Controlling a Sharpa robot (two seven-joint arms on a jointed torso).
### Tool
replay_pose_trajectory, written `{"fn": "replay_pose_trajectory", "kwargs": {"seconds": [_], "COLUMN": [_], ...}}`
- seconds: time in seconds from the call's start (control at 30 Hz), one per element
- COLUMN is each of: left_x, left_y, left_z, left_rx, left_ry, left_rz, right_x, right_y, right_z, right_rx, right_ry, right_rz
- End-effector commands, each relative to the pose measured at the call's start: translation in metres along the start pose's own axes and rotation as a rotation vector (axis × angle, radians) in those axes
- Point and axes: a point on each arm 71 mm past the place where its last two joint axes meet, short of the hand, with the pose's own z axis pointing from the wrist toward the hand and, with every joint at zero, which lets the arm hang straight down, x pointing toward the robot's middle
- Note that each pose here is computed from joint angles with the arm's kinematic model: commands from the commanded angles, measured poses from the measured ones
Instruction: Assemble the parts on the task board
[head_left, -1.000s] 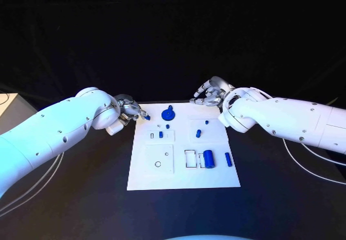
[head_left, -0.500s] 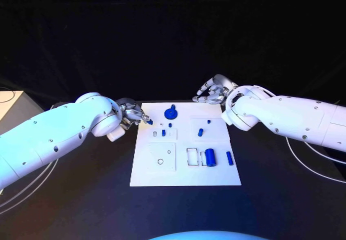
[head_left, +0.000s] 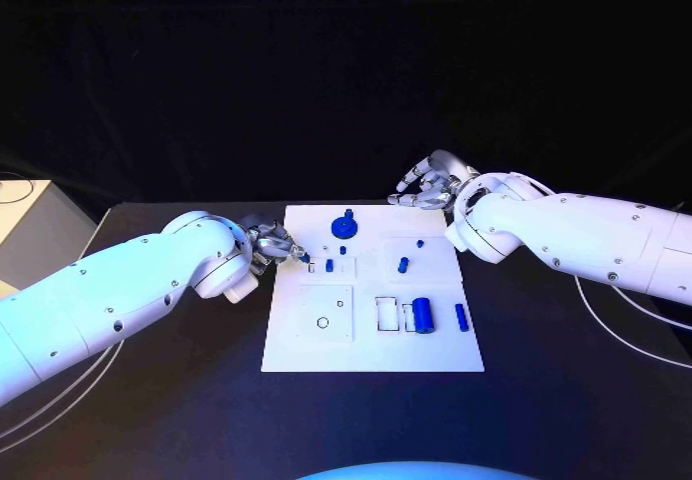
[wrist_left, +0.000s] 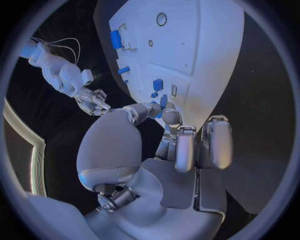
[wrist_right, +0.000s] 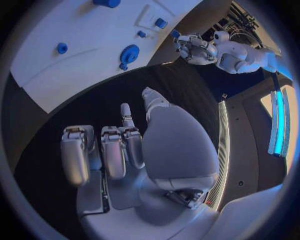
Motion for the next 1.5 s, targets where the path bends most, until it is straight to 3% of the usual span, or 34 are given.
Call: {"fn": "replay_pose_trajectory", "kwargs": {"seconds": [0.03,0.47,1.5], "left_x": [0.0013,0.0092,0.0193], "left_y": [-0.0025,-0.0004,-0.0036], "left_z": [0.0003,0.0050,0.0098], "left_rx": [0.017,0.021,0.037], "left_ry": [-0.036,-0.046,-0.044], "left_rz": [0.002,0.044,0.158], "right_x": [0.001,0.002,0.002], "right_y": [0.001,0.001,0.002], "right_z": [0.000,-0.001,-0.002], "right_rx": [-0.012,-0.014,-0.017], "right_ry": [0.013,0.015,0.018], "right_rz": [-0.009,-0.008,-0.007]}}
